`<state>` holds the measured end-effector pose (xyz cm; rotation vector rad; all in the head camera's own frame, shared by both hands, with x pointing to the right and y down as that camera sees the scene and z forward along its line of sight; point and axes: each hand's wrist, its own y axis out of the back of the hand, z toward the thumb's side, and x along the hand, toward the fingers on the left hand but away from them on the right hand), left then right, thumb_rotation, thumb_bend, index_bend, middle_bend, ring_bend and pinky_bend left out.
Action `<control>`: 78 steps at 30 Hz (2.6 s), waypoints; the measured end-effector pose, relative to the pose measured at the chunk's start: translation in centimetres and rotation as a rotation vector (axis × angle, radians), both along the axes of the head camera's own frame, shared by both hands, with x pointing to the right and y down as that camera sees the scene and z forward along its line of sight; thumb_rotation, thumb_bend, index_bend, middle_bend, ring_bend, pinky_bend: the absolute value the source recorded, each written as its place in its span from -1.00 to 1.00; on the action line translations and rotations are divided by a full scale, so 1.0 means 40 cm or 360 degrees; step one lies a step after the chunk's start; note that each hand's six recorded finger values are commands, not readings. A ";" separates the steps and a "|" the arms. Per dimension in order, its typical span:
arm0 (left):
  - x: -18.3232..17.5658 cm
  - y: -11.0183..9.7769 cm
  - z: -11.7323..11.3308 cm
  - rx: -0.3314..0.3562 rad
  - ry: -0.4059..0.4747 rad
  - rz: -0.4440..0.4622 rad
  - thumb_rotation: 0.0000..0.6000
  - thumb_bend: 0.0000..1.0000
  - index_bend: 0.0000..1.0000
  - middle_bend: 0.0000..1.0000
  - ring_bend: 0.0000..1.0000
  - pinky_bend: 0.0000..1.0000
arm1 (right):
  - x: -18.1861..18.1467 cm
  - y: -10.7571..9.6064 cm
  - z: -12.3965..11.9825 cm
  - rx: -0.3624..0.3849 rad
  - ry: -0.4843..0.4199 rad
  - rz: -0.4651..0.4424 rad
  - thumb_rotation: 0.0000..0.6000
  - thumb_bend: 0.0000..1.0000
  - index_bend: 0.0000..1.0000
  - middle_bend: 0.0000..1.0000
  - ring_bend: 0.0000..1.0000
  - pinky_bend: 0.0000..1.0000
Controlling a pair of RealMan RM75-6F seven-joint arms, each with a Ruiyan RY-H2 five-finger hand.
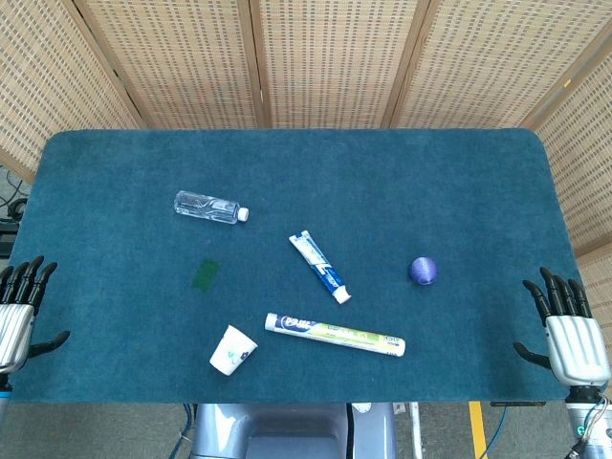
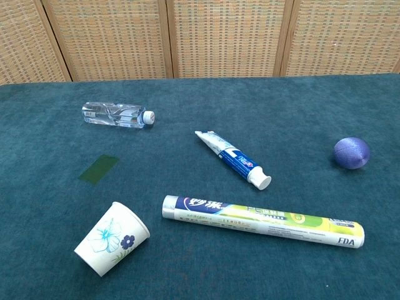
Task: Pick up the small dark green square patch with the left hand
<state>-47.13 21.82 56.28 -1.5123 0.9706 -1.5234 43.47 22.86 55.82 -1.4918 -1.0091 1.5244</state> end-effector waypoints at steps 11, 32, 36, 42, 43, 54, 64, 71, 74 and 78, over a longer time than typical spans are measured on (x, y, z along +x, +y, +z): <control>0.000 0.003 0.000 -0.0008 0.0003 0.0000 1.00 -0.89 -1.00 -1.00 -1.00 -1.00 | -0.002 0.002 -0.004 -0.0003 -0.0011 0.0003 1.00 -0.74 -0.75 -1.00 -1.00 -1.00; 0.029 0.003 0.024 -0.0070 0.0018 0.0054 1.00 -0.88 -1.00 -1.00 -1.00 -1.00 | 0.013 0.009 -0.011 -0.0012 0.0003 0.0029 1.00 -0.74 -0.75 -1.00 -1.00 -1.00; 0.046 0.003 0.034 -0.0099 0.0029 0.0074 1.00 -0.87 -1.00 -1.00 -1.00 -1.00 | 0.009 0.010 -0.009 -0.0023 -0.0003 0.0020 1.00 -0.74 -0.75 -1.00 -1.00 -1.00; 0.083 -0.012 0.046 -0.0145 0.0031 0.0150 1.00 -0.85 -1.00 -1.00 -1.00 -1.00 | 0.001 0.013 -0.002 -0.0043 -0.0012 0.0003 1.00 -0.74 -0.75 -1.00 -1.00 -1.00; 0.090 -0.017 0.048 -0.0153 0.0032 0.0166 1.00 -0.85 -1.00 -1.00 -1.00 -1.00 | -0.001 0.013 -0.002 -0.0043 -0.0017 0.0001 1.00 -0.74 -0.75 -1.00 -1.00 -1.00; 0.188 -0.088 0.110 -0.0289 0.0040 0.0365 1.00 -0.81 -1.00 -1.00 -1.00 -1.00 | -0.001 0.013 -0.010 -0.0032 -0.0047 0.0004 1.00 -0.74 -0.75 -1.00 -1.00 -1.00; 0.257 -0.128 0.204 -0.0402 0.0050 0.0413 1.00 -0.68 -1.00 -1.00 -1.00 -1.00 | -0.002 0.014 -0.008 -0.0047 -0.0074 0.0000 1.00 -0.74 -0.75 -1.00 -1.00 -1.00; 0.314 -0.156 0.271 -0.0444 -0.0021 0.0509 1.00 -0.65 -1.00 -1.00 -1.00 -1.00 | 0.005 0.012 0.000 -0.0066 -0.0092 0.0023 1.00 -0.74 -0.75 -1.00 -1.00 -1.00; 0.351 -0.163 0.291 -0.0438 -0.0045 0.0567 1.00 -0.64 -1.00 -1.00 -1.00 -1.00 | 0.006 0.012 0.002 -0.0073 -0.0096 0.0023 1.00 -0.74 -0.75 -1.00 -1.00 -1.00; 0.386 -0.169 0.312 -0.0439 -0.0040 0.0591 1.00 -0.58 -1.00 -1.00 -1.00 -1.00 | 0.006 0.011 0.003 -0.0076 -0.0105 0.0024 1.00 -0.74 -0.75 -1.00 -1.00 -1.00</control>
